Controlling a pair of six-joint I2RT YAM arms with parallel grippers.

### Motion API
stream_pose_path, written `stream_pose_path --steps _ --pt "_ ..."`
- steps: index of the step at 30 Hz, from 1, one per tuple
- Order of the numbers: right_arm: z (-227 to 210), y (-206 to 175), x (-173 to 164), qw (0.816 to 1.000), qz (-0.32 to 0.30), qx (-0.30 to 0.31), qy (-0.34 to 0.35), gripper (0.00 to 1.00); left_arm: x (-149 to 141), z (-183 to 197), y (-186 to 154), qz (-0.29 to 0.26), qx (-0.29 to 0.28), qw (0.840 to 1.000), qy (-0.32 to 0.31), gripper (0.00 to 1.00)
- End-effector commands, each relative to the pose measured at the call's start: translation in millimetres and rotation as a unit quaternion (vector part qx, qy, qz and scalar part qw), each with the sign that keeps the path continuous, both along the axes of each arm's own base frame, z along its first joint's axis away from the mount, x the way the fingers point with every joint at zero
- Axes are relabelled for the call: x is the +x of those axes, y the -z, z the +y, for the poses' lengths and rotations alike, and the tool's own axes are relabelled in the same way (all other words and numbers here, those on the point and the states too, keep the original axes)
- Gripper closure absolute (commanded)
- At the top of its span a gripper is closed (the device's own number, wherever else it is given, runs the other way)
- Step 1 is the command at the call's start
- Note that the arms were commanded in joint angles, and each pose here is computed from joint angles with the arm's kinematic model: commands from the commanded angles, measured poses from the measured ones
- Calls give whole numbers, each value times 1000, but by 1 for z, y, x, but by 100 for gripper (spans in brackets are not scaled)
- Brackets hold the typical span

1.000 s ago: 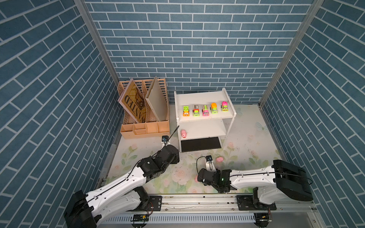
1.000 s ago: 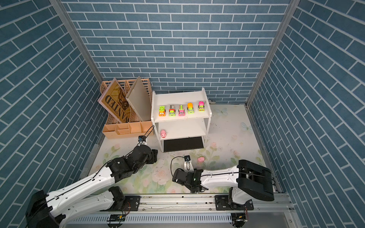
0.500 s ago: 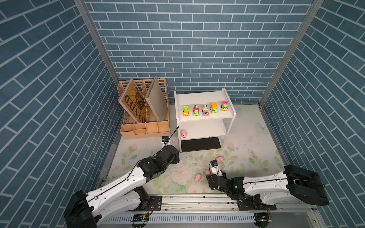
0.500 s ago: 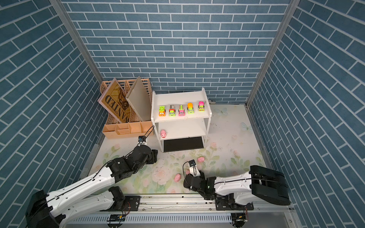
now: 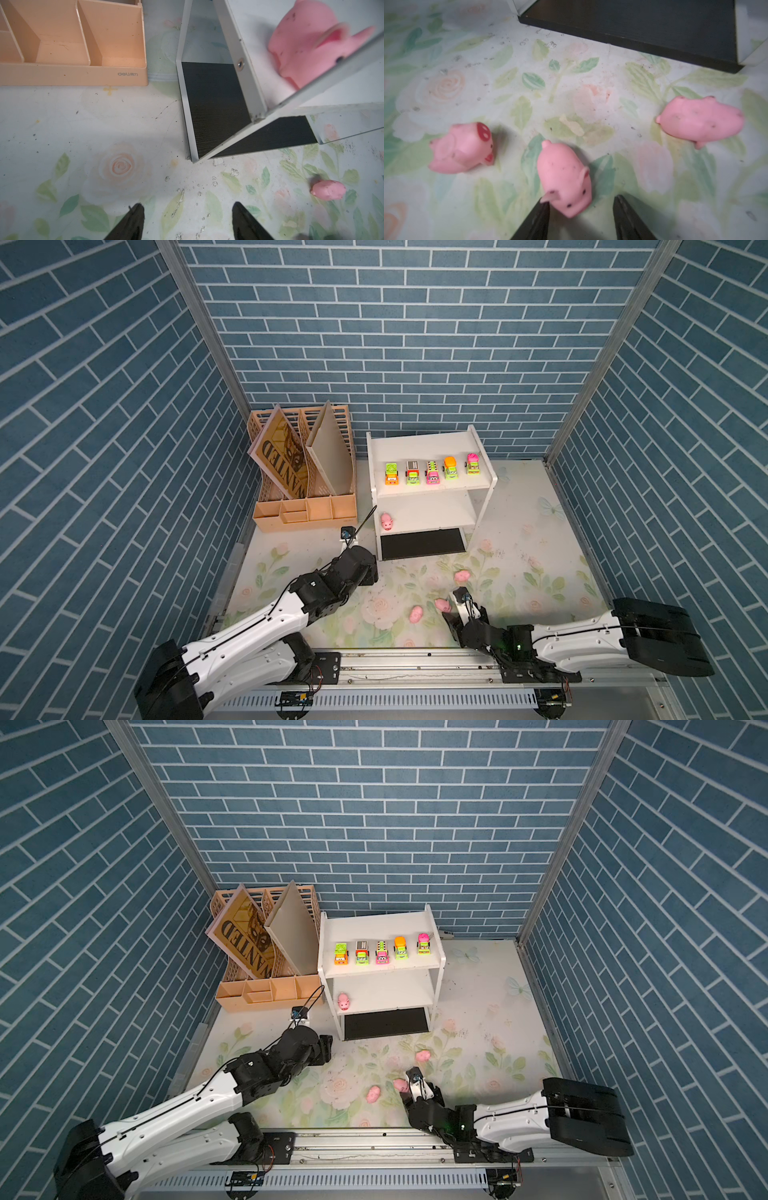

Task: Organize plastic toys on shelves
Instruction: Adjust the plastic toy at the center of the board.

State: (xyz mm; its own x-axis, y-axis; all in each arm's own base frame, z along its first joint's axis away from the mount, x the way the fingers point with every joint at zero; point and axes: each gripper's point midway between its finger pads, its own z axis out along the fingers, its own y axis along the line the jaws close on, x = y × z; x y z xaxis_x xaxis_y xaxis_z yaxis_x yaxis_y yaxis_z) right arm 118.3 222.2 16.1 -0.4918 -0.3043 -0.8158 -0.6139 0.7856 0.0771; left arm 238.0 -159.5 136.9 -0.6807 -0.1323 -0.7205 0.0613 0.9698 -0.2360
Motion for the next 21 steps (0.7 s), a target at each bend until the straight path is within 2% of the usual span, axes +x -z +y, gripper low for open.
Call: stream_pose_path --steps 1,10,17,21 --pt "3 -10 5 999 -46 7 -11 47 2 3 -5 -9 3 1000 -1 30" --pt "26 -13 -1 995 -70 0 -65 48 4 6 -13 -20 14 1000 -2 30" --pt "48 -20 -22 990 -60 19 -129 51 2 6 -9 -15 15 1000 1 30" --pt "39 -26 -18 992 -70 24 -106 50 1 8 -9 -16 14 1000 0 30"
